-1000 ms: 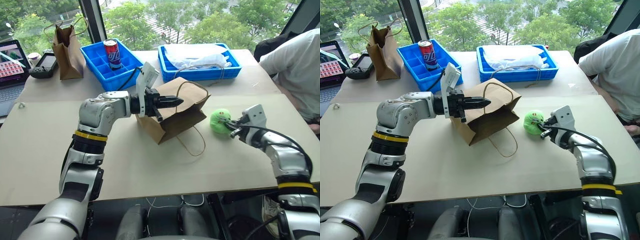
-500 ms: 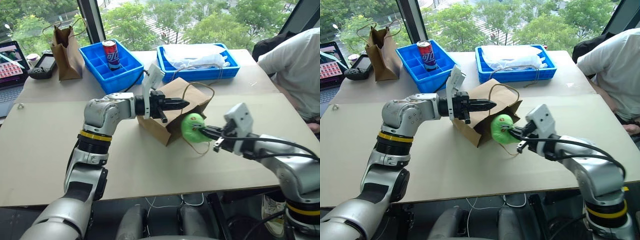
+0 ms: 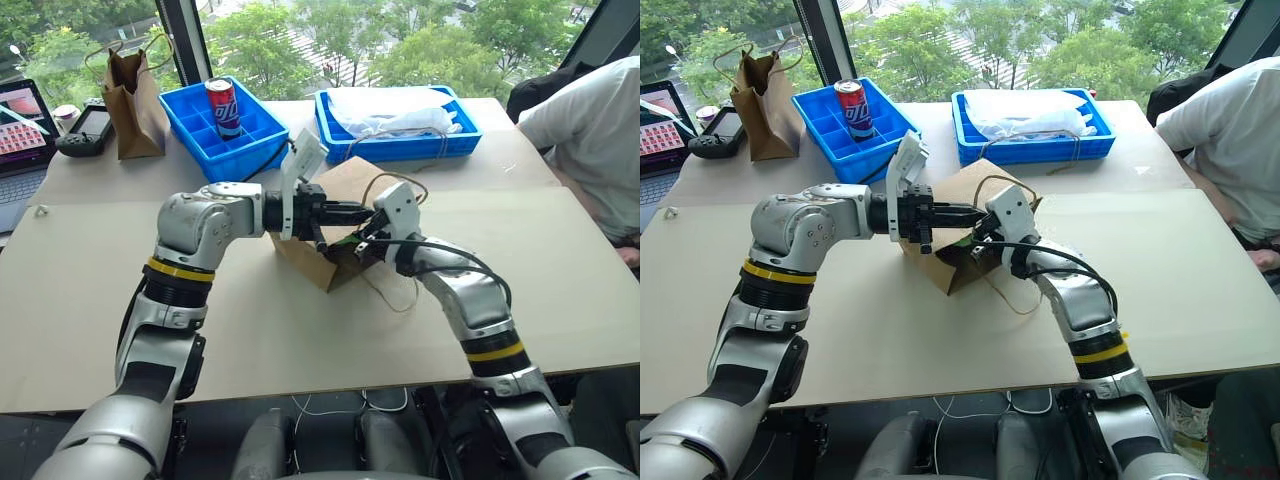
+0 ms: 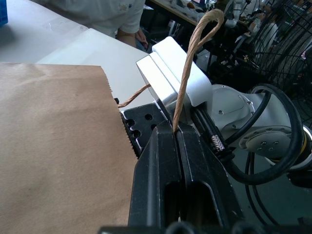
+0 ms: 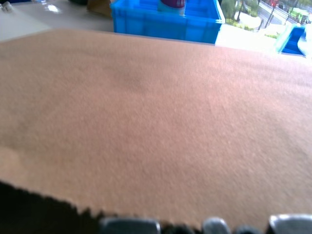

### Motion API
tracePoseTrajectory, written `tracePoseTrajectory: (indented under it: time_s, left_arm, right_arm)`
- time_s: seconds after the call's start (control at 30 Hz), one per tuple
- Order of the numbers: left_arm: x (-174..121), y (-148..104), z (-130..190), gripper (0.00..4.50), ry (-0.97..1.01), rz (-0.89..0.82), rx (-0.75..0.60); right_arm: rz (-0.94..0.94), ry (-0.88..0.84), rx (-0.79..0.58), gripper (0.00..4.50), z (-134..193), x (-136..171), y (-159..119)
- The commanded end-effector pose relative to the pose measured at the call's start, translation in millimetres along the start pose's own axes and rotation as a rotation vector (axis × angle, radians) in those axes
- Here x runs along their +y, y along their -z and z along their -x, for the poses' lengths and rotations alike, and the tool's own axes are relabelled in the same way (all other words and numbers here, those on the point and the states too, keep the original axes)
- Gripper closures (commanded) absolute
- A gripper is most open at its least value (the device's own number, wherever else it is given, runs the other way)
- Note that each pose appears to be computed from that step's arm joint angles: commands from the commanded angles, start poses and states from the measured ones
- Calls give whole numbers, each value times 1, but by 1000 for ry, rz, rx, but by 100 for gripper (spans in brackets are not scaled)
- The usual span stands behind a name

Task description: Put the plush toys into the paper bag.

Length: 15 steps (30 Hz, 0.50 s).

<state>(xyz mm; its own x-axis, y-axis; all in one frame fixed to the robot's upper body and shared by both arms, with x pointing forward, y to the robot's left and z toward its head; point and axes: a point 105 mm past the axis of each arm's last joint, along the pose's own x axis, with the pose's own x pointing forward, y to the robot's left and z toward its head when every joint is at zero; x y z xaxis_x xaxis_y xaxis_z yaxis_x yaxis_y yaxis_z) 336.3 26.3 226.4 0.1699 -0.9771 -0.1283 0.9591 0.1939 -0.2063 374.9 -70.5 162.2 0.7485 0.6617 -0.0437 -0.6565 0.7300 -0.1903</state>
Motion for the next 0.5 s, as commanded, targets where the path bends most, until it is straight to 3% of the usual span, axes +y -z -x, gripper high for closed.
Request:
tracePoseTrajectory:
  time_s: [0.03, 0.27, 0.5]
  left_arm:
    - [-10, -16, 2, 450, 19, -62, -38]
    - [1, -22, 9, 450, -28, -88, -51]
    - [8, -28, 10, 450, -42, -102, -63]
  right_arm:
    - [-30, 1, -62, 286, 8, -2, -8]
    - [-63, 5, -15, 41, 41, -9, -8]
    - [-32, -64, 152, 41, 100, -1, 1]
